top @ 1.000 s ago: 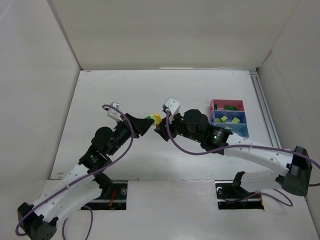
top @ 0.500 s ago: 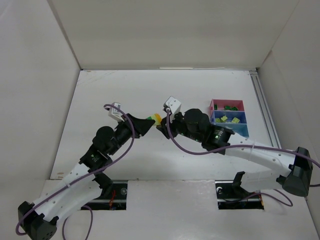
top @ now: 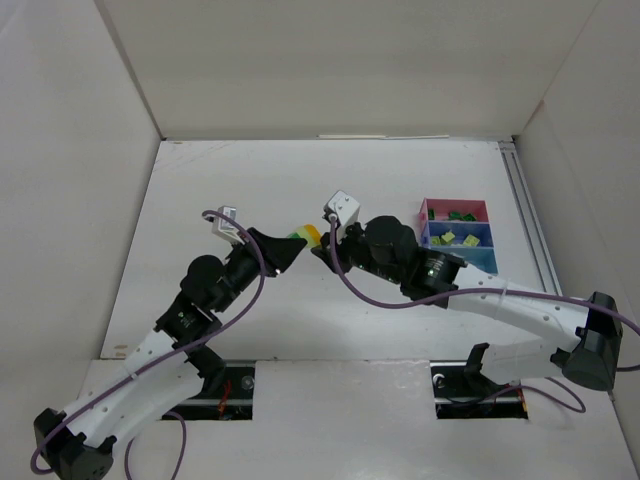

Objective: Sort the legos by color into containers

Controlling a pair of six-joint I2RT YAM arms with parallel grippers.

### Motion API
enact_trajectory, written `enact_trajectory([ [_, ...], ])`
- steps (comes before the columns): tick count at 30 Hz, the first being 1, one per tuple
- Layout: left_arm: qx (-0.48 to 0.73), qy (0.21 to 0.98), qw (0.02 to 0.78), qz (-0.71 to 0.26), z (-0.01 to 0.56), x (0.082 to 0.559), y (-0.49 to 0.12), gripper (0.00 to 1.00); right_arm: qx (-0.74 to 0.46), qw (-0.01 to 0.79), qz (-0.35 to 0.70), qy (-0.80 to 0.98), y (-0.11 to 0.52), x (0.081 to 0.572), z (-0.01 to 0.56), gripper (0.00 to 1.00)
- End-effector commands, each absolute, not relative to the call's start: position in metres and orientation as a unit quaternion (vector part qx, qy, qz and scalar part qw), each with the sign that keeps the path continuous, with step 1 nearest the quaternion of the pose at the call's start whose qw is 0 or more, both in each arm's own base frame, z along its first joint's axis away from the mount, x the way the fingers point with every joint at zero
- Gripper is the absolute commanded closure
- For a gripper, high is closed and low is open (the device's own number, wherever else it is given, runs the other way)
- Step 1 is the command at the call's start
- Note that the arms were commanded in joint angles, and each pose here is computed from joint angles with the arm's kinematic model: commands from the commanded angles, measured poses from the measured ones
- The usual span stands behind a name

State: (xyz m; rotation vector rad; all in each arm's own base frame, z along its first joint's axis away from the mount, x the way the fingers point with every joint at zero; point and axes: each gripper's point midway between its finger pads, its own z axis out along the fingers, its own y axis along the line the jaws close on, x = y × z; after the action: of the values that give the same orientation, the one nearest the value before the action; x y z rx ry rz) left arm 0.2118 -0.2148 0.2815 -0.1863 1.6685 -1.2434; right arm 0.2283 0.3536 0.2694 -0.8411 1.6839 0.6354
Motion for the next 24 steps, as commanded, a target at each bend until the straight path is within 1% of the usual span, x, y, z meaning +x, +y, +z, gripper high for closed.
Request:
enact_trajectory([
  [1, -0.067, 0.652, 0.523, -0.545, 0.312, 0.203, -0.213, 1.00, -0.323, 0.565, 0.235, 0.722, 0.344, 0.243, 0.280, 0.90],
  [2, -0.067, 0.656, 0.521, -0.543, 0.310, 0.204, -0.213, 1.00, -0.309, 0.567, 0.217, 0.732, 0.337, 0.248, 0.277, 0.97],
  [3, -0.067, 0.656, 0.521, -0.543, 0.310, 0.204, -0.213, 1.00, -0.298, 0.569, 0.212, 0.736, 0.335, 0.251, 0.277, 1.00],
  [5, -0.071, 0.659, 0.520, -0.538, 0.307, 0.204, -0.211, 1.00, -0.280, 0.570, 0.200, 0.747, 0.326, 0.253, 0.276, 1.00],
  [10, -0.076, 0.665, 0.519, -0.532, 0.303, 0.202, -0.207, 1.00, -0.211, 0.569, 0.110, 0.787, 0.290, 0.270, 0.268, 1.00],
  [11, -0.079, 0.665, 0.521, -0.529, 0.303, 0.203, -0.206, 1.00, -0.199, 0.573, 0.104, 0.788, 0.286, 0.272, 0.275, 1.00],
  [12, -0.079, 0.669, 0.519, -0.527, 0.301, 0.203, -0.206, 1.00, -0.197, 0.562, 0.091, 0.798, 0.282, 0.271, 0.265, 1.00],
  [15, -0.079, 0.669, 0.519, -0.527, 0.301, 0.203, -0.206, 1.00, -0.189, 0.573, 0.096, 0.791, 0.281, 0.275, 0.274, 1.00],
  [19, -0.077, 0.673, 0.519, -0.522, 0.297, 0.205, -0.207, 1.00, -0.205, 0.564, 0.098, 0.794, 0.282, 0.272, 0.267, 1.00],
  [22, -0.063, 0.684, 0.514, -0.514, 0.297, 0.211, -0.216, 1.00, -0.179, 0.566, 0.070, 0.802, 0.258, 0.279, 0.269, 1.00],
  [24, -0.041, 0.708, 0.500, -0.497, 0.284, 0.218, -0.228, 1.00, -0.156, 0.563, 0.065, 0.809, 0.238, 0.286, 0.273, 1.00],
])
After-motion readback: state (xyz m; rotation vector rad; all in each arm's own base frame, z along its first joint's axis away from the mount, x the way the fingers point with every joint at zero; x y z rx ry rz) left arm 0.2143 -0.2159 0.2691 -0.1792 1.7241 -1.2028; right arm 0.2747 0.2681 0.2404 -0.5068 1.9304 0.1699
